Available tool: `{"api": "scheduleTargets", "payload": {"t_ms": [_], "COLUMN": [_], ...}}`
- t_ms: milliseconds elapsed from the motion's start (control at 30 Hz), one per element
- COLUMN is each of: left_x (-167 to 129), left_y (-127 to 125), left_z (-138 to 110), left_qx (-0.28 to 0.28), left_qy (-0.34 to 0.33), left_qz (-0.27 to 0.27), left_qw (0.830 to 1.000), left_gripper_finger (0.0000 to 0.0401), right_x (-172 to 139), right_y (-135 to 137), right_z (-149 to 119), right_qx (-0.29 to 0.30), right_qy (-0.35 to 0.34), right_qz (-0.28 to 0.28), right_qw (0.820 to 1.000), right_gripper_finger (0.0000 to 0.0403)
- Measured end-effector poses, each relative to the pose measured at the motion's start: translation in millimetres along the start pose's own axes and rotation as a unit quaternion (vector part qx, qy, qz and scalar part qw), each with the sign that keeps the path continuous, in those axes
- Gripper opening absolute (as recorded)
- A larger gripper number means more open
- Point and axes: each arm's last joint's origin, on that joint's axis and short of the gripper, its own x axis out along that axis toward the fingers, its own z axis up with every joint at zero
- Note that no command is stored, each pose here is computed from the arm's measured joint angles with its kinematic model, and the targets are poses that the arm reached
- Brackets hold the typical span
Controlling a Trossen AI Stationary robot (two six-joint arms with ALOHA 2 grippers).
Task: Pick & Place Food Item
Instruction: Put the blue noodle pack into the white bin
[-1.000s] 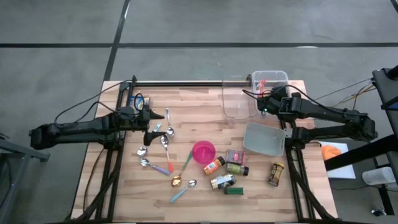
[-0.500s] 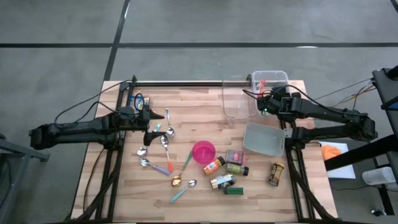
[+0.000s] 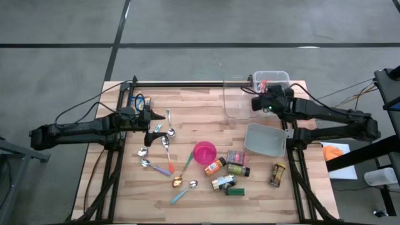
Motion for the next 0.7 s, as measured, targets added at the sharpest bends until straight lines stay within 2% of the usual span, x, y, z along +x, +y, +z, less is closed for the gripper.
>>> {"api": "scheduleTargets", "payload": {"t_ms": [167, 300, 533, 700], "left_x": [0.0, 0.0, 0.0, 0.0], "left_y": [0.0, -0.1, 0.0, 0.0], "left_z": [0.0, 0.0, 0.0, 0.0], "left_qx": [0.0, 0.0, 0.0, 0.0], "left_qy": [0.0, 0.0, 0.0, 0.0], "left_qz": [0.0, 0.0, 0.0, 0.0], "left_qw": [1.0, 1.0, 1.0, 1.0], "left_gripper_finger": [0.0394, 0.0394, 0.0394, 0.0394], "right_x": [-16.3, -30.2, -54.2, -61.6], "right_y": [15.2, 29.2, 50.9, 60.7], "right_z": [7.7, 9.6, 5.7, -9.2], "right_qx": [-0.031, -0.072, -0.128, -0.142], "right_qy": [-0.041, -0.066, -0.123, -0.189], "right_qz": [0.099, 0.187, 0.326, 0.396], "right_qw": [0.994, 0.977, 0.929, 0.887], "right_gripper_finger": [0.0192, 0.0192, 0.0192, 0.0192]}}
